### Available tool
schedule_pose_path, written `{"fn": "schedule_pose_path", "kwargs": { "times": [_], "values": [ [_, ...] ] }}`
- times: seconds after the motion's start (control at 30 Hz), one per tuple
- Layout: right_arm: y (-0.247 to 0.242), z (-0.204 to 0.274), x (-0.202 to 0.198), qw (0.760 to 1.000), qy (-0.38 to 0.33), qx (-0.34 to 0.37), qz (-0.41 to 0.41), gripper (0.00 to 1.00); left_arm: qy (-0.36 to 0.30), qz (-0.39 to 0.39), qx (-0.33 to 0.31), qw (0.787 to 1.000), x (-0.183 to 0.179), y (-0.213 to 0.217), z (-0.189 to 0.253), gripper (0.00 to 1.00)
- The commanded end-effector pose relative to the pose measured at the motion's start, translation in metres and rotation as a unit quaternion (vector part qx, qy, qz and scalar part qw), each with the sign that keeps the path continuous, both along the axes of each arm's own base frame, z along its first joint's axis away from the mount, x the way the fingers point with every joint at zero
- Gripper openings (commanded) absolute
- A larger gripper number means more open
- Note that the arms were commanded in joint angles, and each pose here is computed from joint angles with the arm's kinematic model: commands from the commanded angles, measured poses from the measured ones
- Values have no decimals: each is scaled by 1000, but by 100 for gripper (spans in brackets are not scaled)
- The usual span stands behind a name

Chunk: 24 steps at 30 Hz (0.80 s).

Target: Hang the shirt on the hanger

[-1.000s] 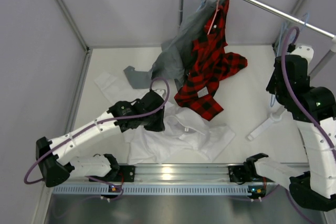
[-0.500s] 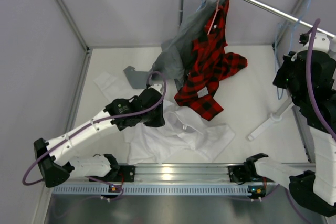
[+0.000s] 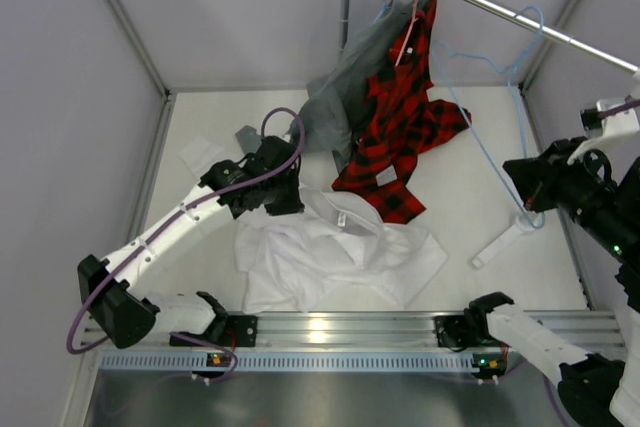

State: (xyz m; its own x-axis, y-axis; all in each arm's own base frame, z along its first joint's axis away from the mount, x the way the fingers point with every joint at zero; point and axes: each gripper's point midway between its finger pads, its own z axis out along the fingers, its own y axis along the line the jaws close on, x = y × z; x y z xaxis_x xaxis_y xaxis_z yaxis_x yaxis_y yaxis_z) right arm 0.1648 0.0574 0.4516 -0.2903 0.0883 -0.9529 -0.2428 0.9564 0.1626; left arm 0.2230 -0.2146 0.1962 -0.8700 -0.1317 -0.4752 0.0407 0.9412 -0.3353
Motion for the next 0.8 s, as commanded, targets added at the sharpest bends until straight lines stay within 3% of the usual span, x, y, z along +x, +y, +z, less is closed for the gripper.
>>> {"fn": "schedule_pose_path", "kwargs": {
  "times": [0.0,0.17,0.3,0.53,0.77],
  "values": [
    [34,-13,-32,991,18,5,129,0,-4,-4,-22,1000,12,-2,17,0],
    [70,-39,-101,953,55,54,292,0,12,7,-23,1000,22,1,11,0],
    [79,-58,-141,930,73,94,347,0,39,10,-31,999,19,-2,1,0],
    [74,-117,-137,932,141,82,324,0,51,5,-65,997,16,-14,9,0],
    [85,-136,-116,923,154,84,341,0,55,-4,-121,991,8,-28,22,0]
  ]
}}
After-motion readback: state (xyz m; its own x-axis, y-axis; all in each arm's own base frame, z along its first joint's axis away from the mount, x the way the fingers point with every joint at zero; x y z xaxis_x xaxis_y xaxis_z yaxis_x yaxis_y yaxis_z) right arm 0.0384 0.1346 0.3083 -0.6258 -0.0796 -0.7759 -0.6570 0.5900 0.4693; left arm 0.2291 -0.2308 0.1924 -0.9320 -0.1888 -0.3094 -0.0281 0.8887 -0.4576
